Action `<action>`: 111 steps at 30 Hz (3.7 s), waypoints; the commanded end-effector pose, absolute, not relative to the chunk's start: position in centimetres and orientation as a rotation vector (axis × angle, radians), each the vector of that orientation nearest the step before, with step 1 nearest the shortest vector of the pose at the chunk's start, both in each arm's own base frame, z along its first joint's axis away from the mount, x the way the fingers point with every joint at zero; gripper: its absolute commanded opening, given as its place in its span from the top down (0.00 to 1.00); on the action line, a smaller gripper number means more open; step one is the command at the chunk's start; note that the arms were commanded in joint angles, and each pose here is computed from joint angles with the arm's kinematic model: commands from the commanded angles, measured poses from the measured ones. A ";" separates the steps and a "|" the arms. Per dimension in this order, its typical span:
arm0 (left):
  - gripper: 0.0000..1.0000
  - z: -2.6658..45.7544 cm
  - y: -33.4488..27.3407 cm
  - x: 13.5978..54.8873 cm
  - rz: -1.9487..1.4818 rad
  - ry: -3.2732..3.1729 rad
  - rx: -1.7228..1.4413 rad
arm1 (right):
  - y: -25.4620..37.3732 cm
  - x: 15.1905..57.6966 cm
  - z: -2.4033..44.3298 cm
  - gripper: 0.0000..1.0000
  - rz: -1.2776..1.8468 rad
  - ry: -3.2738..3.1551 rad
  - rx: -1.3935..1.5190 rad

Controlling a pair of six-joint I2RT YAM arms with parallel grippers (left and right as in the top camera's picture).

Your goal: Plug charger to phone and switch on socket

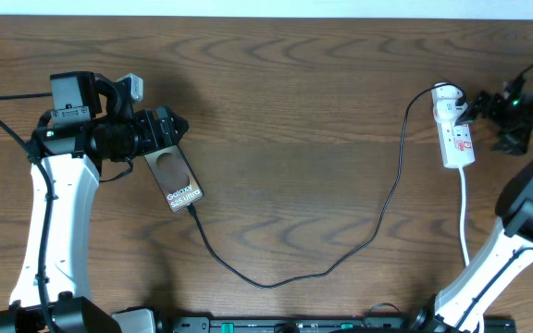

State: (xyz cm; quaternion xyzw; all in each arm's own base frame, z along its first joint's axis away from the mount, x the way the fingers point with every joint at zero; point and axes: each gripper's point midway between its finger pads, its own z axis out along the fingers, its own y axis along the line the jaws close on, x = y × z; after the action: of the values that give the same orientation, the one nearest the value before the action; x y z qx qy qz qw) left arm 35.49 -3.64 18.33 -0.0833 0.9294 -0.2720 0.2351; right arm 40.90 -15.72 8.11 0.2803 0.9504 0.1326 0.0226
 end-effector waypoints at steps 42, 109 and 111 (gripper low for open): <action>0.13 18.7 -3.6 35.4 -0.727 2.544 -0.203 | -11.8 34.3 26.2 0.01 0.306 2.699 0.754; 0.13 13.6 1.8 24.3 -0.012 1.720 -0.149 | -11.8 34.3 26.2 0.01 0.306 2.700 0.753; 0.13 13.7 1.3 24.3 -0.008 1.721 -0.097 | -11.8 34.3 26.2 0.01 0.306 2.700 0.753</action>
State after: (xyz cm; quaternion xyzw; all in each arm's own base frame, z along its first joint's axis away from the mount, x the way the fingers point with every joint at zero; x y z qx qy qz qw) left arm 24.40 1.47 15.27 -0.0625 0.7427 -0.0152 0.6666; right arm 34.29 -11.99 25.53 0.2655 0.9462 0.1073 0.1504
